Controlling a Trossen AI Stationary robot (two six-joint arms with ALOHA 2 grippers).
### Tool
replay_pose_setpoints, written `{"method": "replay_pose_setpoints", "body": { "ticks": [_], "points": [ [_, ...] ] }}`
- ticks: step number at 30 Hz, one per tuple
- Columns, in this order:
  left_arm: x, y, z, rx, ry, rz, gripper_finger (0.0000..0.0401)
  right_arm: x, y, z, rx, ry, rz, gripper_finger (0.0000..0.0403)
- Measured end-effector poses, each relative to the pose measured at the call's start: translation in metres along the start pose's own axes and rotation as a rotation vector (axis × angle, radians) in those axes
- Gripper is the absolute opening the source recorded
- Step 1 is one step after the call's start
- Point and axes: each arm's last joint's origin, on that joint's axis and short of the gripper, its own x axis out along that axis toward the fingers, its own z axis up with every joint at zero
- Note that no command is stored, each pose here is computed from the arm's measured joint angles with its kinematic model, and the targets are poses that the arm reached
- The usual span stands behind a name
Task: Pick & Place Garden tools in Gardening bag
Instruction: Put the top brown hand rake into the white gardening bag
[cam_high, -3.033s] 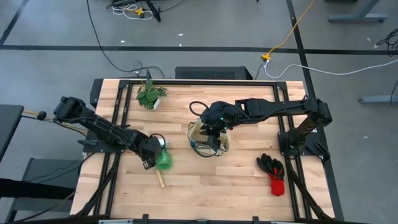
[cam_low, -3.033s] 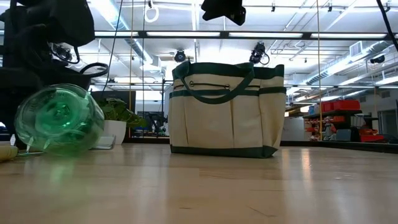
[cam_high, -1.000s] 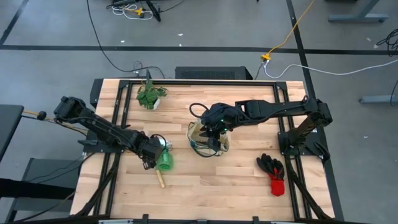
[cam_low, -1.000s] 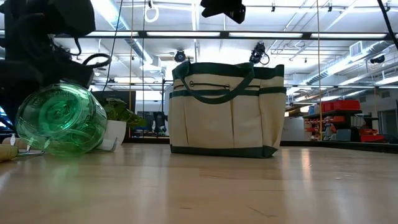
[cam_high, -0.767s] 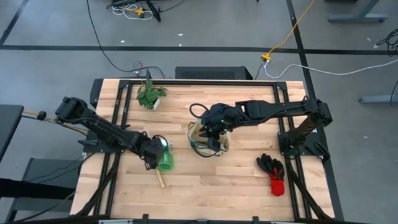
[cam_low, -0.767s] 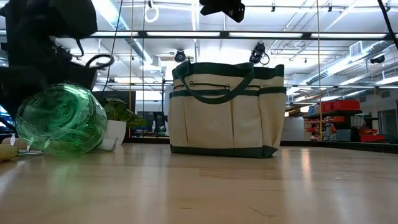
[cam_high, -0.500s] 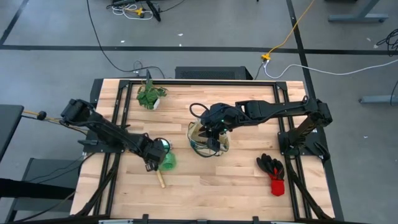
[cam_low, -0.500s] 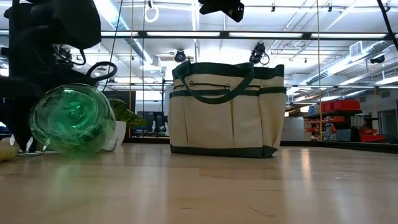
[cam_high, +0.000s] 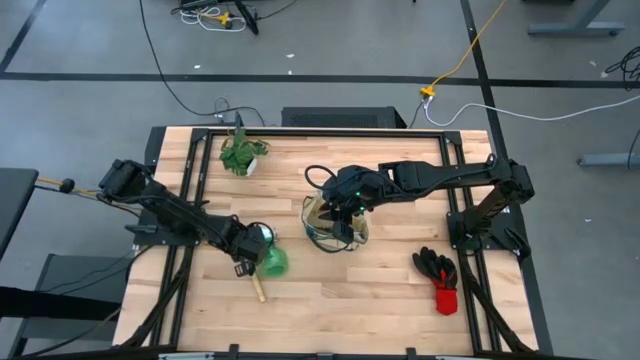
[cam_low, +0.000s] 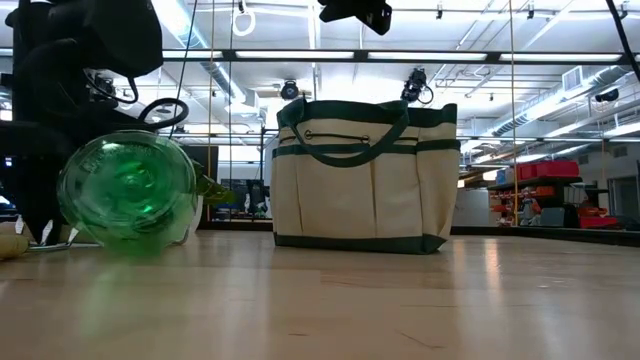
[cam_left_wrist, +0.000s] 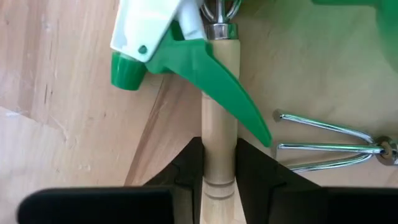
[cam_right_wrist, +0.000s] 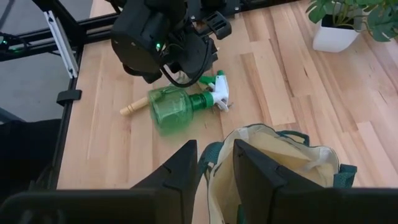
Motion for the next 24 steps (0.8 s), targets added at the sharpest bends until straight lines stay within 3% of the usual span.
{"method": "replay_pose_setpoints", "body": {
  "ticks": [6, 9, 15, 24],
  "points": [
    [-0.001, -0.002, -0.003, 0.011, 0.005, 0.013, 0.0074, 0.000, 0.000, 0.000, 0.000, 0.000, 0.000, 0.0102],
    [-0.008, -0.002, -0.005, 0.018, 0.029, 0.082, 0.0074, 0.000, 0.000, 0.000, 0.000, -0.001, 0.000, 0.0102],
    [-0.038, -0.011, -0.001, 0.054, -0.002, 0.181, 0.0074, 0.000, 0.000, 0.000, 0.000, -0.002, 0.000, 0.0102],
    [-0.081, -0.027, 0.006, 0.098, -0.082, 0.215, 0.0074, 0.000, 0.000, 0.000, 0.000, -0.003, 0.001, 0.0102]
  ]
}}
